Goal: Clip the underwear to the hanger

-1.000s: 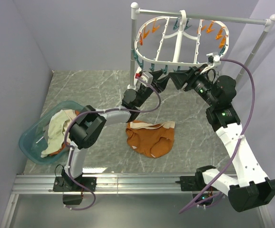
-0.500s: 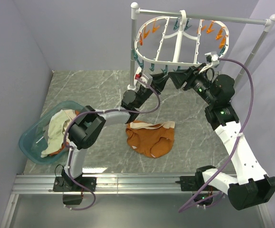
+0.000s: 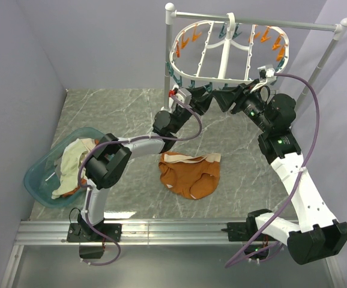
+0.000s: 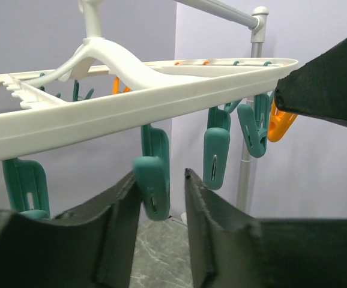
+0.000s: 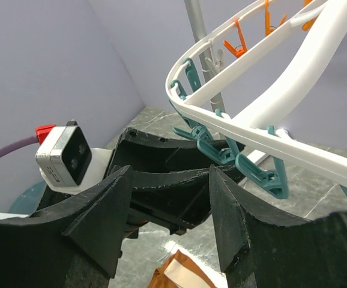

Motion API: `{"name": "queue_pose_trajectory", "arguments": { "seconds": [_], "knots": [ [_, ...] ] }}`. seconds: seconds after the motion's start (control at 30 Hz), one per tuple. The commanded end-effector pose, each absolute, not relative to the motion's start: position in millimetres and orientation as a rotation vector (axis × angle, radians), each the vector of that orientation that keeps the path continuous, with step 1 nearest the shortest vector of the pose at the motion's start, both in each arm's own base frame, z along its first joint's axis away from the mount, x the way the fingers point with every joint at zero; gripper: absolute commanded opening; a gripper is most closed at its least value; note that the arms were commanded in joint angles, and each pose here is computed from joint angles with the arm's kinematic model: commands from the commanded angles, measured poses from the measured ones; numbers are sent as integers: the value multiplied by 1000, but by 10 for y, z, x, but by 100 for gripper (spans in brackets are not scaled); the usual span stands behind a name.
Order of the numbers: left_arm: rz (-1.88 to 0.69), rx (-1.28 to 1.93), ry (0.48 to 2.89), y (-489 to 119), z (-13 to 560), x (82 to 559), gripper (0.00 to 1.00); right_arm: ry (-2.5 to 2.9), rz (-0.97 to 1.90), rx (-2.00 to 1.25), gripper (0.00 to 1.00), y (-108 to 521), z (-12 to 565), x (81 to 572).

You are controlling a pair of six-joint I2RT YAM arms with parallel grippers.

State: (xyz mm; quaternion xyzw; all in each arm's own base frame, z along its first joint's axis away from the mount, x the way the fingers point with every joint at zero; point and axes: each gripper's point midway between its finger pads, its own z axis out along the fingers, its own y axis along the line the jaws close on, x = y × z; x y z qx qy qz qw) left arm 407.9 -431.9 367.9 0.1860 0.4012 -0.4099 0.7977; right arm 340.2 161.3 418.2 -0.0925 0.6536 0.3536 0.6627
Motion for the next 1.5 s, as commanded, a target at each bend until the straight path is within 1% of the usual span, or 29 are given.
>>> {"name": "queue_pose_trajectory", "arguments": {
  "seconds": [0.0, 0.07, 0.13, 0.17, 0.23, 0.27, 0.37, 0.47, 0.67, 0.9, 1.13, 1.47],
  "knots": [
    [-902, 375, 739, -4239, 4014, 3927, 37, 1412, 783, -244, 61, 1606, 4307, 3408],
    [-900, 384, 743, -4242, 4002, 3910, 29, 1410, 786, -248, 60, 1617, 4293, 3412],
    [-897, 389, 747, -4218, 4018, 3892, 26, 1411, 784, -248, 60, 1617, 4277, 3439],
    [-895, 395, 758, -4222, 3995, 3893, 25, 1410, 785, -249, 60, 1623, 4282, 3440],
    [-894, 400, 767, -4213, 3964, 3882, 30, 1408, 791, -251, 60, 1631, 4290, 3453],
    [-895, 409, 768, -4221, 3945, 3871, 34, 1411, 794, -250, 60, 1635, 4283, 3459],
    [-882, 400, 792, -4244, 3877, 3942, 39, 1414, 793, -248, 60, 1632, 4286, 3455],
    [-884, 388, 798, -4260, 3868, 3990, 42, 1418, 796, -245, 60, 1635, 4276, 3446],
    [-886, 379, 770, -4264, 3958, 4032, 39, 1427, 797, -237, 60, 1634, 4226, 3469],
    [-888, 375, 794, -4296, 3849, 4093, 41, 1424, 810, -240, 60, 1654, 4258, 3482],
    [-879, 373, 798, -4303, 3738, 4136, 46, 1423, 806, -244, 60, 1649, 4274, 3483],
    [-900, 352, 750, -4294, 3838, 4104, 44, 1441, 797, -246, 60, 1651, 4206, 3506]
  ]
}}
